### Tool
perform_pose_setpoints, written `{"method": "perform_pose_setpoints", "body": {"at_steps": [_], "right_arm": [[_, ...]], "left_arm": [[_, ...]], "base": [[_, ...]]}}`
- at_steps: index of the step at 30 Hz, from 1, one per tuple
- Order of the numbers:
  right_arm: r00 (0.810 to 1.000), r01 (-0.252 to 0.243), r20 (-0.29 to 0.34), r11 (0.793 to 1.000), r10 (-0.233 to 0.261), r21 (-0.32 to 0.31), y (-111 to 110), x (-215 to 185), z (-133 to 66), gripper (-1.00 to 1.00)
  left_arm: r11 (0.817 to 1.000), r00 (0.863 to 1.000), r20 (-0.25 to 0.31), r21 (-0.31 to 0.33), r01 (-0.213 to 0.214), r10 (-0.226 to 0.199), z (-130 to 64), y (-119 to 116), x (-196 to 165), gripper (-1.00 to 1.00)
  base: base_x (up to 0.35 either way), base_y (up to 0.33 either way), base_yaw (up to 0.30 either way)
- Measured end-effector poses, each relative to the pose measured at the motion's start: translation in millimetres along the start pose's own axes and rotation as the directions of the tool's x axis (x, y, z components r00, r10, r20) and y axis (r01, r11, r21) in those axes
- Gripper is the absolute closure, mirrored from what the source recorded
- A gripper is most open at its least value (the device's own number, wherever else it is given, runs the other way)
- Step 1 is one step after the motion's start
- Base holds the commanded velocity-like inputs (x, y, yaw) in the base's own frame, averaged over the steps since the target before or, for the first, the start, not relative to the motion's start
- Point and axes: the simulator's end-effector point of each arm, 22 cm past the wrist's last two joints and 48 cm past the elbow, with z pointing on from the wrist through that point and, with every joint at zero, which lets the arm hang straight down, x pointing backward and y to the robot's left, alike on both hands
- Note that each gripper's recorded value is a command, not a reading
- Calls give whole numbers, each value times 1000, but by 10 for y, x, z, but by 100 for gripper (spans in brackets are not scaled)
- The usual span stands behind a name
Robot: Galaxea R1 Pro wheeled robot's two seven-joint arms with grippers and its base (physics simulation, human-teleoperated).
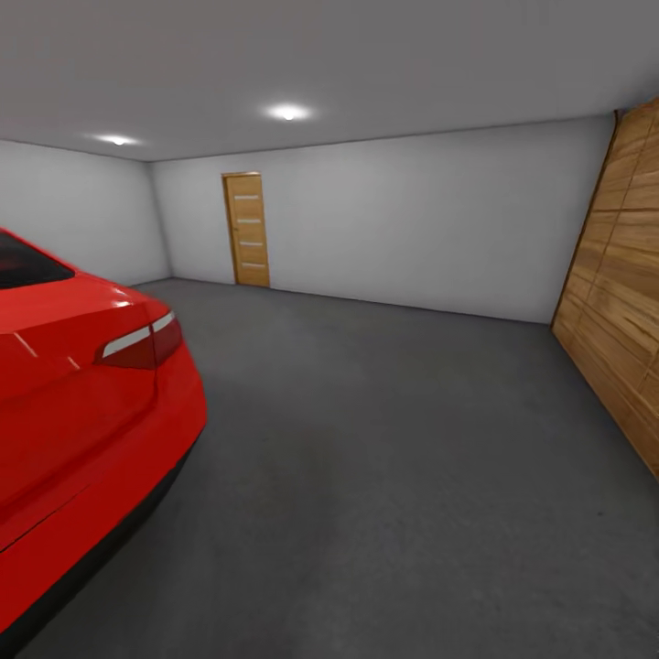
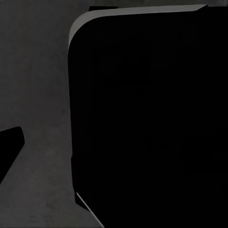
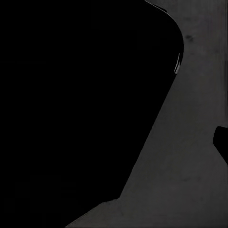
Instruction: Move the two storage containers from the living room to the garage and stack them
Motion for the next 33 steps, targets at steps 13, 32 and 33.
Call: {"method": "perform_pose_setpoints", "body": {"at_steps": [13,32,33], "right_arm": [[1000,3,0,1000,-3,-1,6,-2,0,-100],[1000,3,0,1000,-3,-1,6,-3,0,-100],[1000,3,0,1000,-3,-1,7,-2,0,-100]], "left_arm": [[1000,1000,0,-2,0,0,0,4,0,-100],[1000,1000,0,-2,1,-1,0,10,0,-100],[1000,1000,0,-3,1,-1,0,12,0,-100]], "base": [[322,0,-244],[322,0,-153],[322,0,-6]]}}
